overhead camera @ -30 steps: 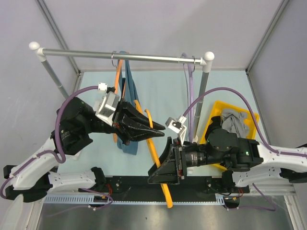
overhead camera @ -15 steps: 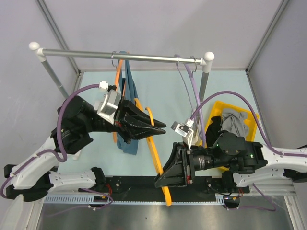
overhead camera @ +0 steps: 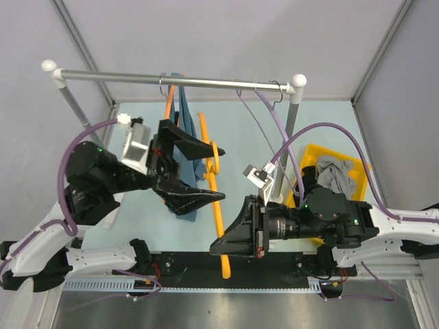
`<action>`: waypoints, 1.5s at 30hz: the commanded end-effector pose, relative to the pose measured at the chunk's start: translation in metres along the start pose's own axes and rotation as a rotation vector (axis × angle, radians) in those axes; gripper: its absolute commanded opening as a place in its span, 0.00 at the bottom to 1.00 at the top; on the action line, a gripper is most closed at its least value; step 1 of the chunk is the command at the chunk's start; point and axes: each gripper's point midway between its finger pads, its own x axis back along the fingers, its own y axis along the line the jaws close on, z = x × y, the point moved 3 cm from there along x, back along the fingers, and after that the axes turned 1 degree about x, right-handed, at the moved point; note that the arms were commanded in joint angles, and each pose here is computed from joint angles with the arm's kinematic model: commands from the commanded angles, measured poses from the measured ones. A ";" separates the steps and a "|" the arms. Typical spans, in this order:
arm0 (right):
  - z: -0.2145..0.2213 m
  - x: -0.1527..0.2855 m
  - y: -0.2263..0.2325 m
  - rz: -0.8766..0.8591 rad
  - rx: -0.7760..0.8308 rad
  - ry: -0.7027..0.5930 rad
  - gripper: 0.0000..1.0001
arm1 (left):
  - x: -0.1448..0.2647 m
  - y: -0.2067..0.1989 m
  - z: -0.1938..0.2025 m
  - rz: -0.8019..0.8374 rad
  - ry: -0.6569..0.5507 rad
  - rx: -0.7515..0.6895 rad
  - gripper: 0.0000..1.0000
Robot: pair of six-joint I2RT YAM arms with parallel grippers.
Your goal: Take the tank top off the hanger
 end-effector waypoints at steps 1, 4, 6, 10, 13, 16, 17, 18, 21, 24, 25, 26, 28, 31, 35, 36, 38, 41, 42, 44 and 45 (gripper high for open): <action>-0.042 -0.007 0.028 -0.025 0.060 -0.158 0.00 | 0.024 0.007 -0.021 -0.141 -0.071 -0.046 0.99; -0.054 -0.015 0.025 0.031 0.072 -0.195 0.00 | 0.048 0.009 -0.027 -0.235 -0.094 -0.066 0.99; -0.068 -0.016 0.023 0.053 0.074 -0.233 0.00 | 0.071 0.015 -0.037 -0.356 -0.138 -0.076 0.99; -0.091 -0.023 0.005 0.080 0.047 -0.273 0.00 | 0.114 0.031 -0.038 -0.595 -0.162 -0.052 0.99; -0.110 -0.026 -0.004 0.059 0.023 -0.298 0.00 | 0.131 0.036 -0.029 -0.676 -0.113 -0.049 0.99; -0.132 -0.024 -0.009 0.043 0.028 -0.339 0.00 | 0.137 0.039 -0.020 -0.713 -0.054 -0.034 0.98; -0.134 -0.028 -0.013 0.045 0.025 -0.328 0.00 | 0.138 0.041 -0.017 -0.726 -0.041 -0.033 0.98; -0.138 -0.029 -0.015 0.046 0.028 -0.334 0.00 | 0.139 0.041 -0.013 -0.730 -0.023 -0.032 0.98; -0.153 -0.030 -0.027 0.055 0.007 -0.364 0.00 | 0.141 0.047 -0.002 -0.754 0.014 -0.043 0.97; -0.164 -0.033 -0.034 0.063 -0.029 -0.400 0.00 | 0.142 0.056 0.010 -0.809 0.069 -0.046 0.95; -0.166 -0.034 -0.036 0.068 -0.036 -0.409 0.00 | 0.142 0.059 0.013 -0.821 0.081 -0.045 0.95; -0.170 -0.033 -0.039 0.088 -0.045 -0.432 0.00 | 0.141 0.060 0.015 -0.826 0.089 -0.047 0.94; -0.175 -0.032 -0.043 0.111 -0.068 -0.463 0.00 | 0.141 0.061 0.013 -0.835 0.083 -0.048 0.93; -0.178 -0.029 -0.051 0.151 -0.103 -0.494 0.00 | 0.142 0.062 0.006 -0.847 0.057 -0.052 0.94; -0.175 -0.022 -0.058 0.182 -0.143 -0.524 0.00 | 0.145 0.065 -0.011 -0.903 0.028 -0.044 0.94; -0.173 -0.020 -0.057 0.180 -0.151 -0.527 0.00 | 0.142 0.070 -0.007 -0.925 0.057 -0.039 0.94; -0.170 -0.016 -0.057 0.173 -0.164 -0.532 0.00 | 0.145 0.074 -0.015 -0.981 0.052 -0.027 0.94; -0.166 -0.010 -0.058 0.171 -0.177 -0.536 0.00 | 0.140 0.082 -0.018 -1.031 0.076 -0.014 0.94; -0.165 -0.009 -0.058 0.173 -0.177 -0.537 0.00 | 0.133 0.088 -0.013 -1.041 0.105 -0.012 0.94; -0.163 -0.004 -0.057 0.170 -0.176 -0.537 0.01 | 0.133 0.091 -0.016 -1.070 0.107 -0.008 0.94; -0.161 -0.003 -0.057 0.171 -0.175 -0.533 0.02 | 0.131 0.093 -0.015 -1.078 0.112 -0.006 0.94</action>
